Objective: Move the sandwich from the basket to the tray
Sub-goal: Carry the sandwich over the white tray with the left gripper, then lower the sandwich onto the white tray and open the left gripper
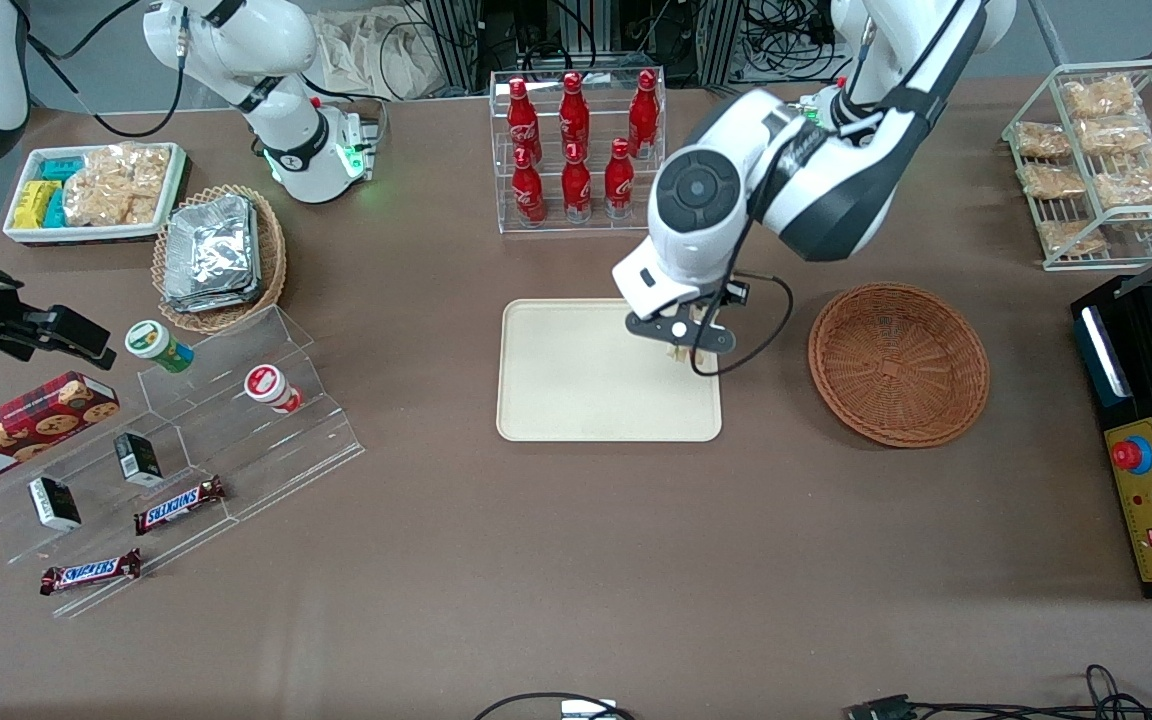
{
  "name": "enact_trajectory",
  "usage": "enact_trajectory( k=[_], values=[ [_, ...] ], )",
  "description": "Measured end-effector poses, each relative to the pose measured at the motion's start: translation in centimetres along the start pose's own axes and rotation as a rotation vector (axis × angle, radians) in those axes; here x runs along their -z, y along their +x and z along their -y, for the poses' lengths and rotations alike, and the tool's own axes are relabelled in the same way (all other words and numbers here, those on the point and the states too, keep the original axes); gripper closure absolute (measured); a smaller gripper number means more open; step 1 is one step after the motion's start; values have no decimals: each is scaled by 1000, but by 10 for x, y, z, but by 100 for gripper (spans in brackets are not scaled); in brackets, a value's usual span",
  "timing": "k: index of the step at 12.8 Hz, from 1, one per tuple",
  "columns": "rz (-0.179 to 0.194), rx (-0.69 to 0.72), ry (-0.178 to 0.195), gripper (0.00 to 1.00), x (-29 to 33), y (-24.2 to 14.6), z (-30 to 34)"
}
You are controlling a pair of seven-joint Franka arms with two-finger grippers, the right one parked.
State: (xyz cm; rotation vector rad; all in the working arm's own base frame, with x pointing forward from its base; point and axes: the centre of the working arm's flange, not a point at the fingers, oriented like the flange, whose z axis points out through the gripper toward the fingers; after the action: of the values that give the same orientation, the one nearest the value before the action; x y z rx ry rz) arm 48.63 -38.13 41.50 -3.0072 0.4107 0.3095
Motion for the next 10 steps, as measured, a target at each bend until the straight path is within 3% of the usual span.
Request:
enact_trajectory(
  k=[5, 10],
  values=[
    [-53, 175, -73, 85, -95, 22, 27],
    [-58, 282, -147, 85, -160, 42, 22]
  ],
)
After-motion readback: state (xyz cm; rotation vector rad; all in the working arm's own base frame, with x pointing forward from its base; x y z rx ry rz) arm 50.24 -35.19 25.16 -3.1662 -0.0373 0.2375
